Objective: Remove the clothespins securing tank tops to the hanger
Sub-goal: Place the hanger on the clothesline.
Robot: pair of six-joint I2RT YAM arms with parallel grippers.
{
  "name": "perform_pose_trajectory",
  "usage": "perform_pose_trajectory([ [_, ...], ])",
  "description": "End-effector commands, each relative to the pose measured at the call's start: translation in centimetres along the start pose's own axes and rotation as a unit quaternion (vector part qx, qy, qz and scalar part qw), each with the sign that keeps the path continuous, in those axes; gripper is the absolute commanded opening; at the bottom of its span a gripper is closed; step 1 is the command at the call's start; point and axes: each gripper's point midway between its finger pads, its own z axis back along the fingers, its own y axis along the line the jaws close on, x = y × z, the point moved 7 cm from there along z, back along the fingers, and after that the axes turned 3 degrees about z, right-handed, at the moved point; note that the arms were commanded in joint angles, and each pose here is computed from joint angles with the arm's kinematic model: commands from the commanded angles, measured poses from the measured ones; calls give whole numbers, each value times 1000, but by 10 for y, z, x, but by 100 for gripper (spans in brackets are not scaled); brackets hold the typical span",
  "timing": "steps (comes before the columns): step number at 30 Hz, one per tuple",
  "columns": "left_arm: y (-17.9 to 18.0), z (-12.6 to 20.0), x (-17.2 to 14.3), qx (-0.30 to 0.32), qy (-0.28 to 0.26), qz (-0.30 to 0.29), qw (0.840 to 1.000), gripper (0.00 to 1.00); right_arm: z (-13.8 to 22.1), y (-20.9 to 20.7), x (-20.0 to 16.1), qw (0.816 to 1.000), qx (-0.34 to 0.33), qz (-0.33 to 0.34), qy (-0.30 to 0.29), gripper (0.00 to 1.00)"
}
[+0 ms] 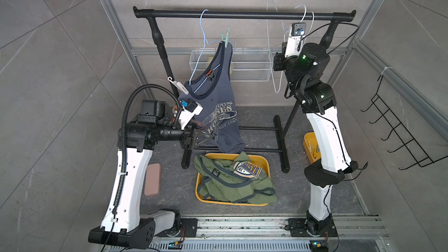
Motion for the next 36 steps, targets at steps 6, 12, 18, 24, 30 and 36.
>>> perform_pose_trajectory([
  [6,-18,9,8,-26,-12,-36,999,68,-2,-3,-5,1000,7,-2,10,0],
  [12,-36,18,10,-43,-16,-63,997,72,-2,-2,-9,1000,13,5,22,4],
  [18,-44,23,11,-44,-19,-79,996,74,1,-1,-13,999,22,12,36,28],
  [24,-58,37,22,-13,-26,-121,992,80,19,-10,6,999,37,0,14,52],
  [30,-57,63,55,129,-58,-144,980,82,60,-32,38,996,61,-53,-29,56],
  [36,-53,82,73,223,-89,-136,961,87,96,-43,52,986,106,-128,-32,60],
])
